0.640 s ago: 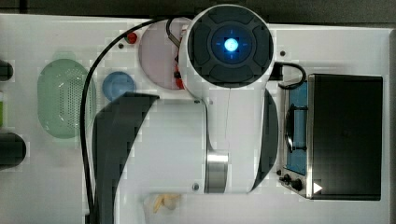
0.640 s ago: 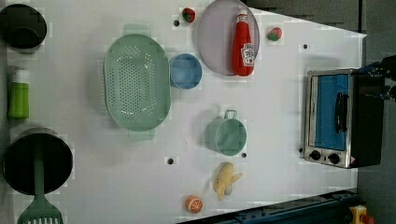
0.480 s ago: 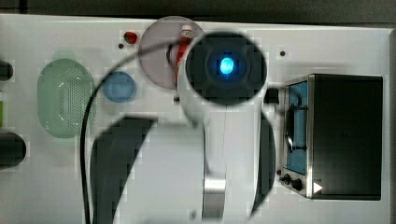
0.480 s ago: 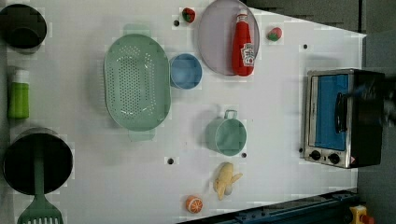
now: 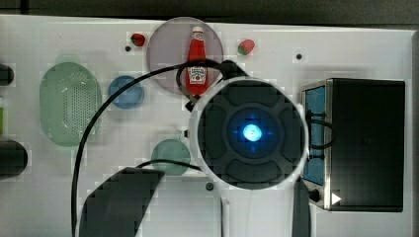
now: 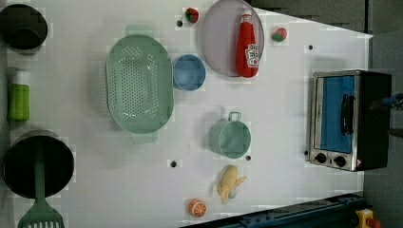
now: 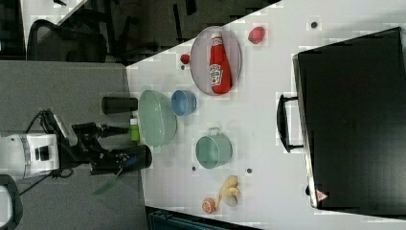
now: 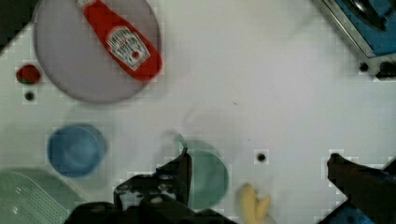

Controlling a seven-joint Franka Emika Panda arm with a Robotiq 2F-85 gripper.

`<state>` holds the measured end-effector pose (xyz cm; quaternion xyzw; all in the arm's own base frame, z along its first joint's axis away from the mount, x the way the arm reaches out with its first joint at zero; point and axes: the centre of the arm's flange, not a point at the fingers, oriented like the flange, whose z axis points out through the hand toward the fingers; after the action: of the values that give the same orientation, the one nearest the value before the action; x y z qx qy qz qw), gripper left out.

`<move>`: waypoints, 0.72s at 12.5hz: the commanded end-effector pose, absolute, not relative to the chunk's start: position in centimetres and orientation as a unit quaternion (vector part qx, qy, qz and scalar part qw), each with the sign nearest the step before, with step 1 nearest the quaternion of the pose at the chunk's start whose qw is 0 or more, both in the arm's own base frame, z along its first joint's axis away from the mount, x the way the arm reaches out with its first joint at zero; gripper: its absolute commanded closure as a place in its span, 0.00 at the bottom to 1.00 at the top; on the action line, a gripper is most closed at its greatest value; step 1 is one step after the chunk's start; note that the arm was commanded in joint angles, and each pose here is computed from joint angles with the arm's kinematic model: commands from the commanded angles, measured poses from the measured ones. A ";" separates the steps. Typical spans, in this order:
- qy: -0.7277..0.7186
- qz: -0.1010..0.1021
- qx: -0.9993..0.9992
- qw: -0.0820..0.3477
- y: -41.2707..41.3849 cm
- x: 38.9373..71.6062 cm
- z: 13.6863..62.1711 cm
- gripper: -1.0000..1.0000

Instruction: Pick ketchup from plate and place it on table.

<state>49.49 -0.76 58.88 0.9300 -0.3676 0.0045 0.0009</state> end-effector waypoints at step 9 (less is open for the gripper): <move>-0.276 -0.025 0.961 -0.003 1.1 57.4 46.3 0.00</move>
<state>57.08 -0.31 45.51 0.9441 -0.3273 -0.0381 0.0046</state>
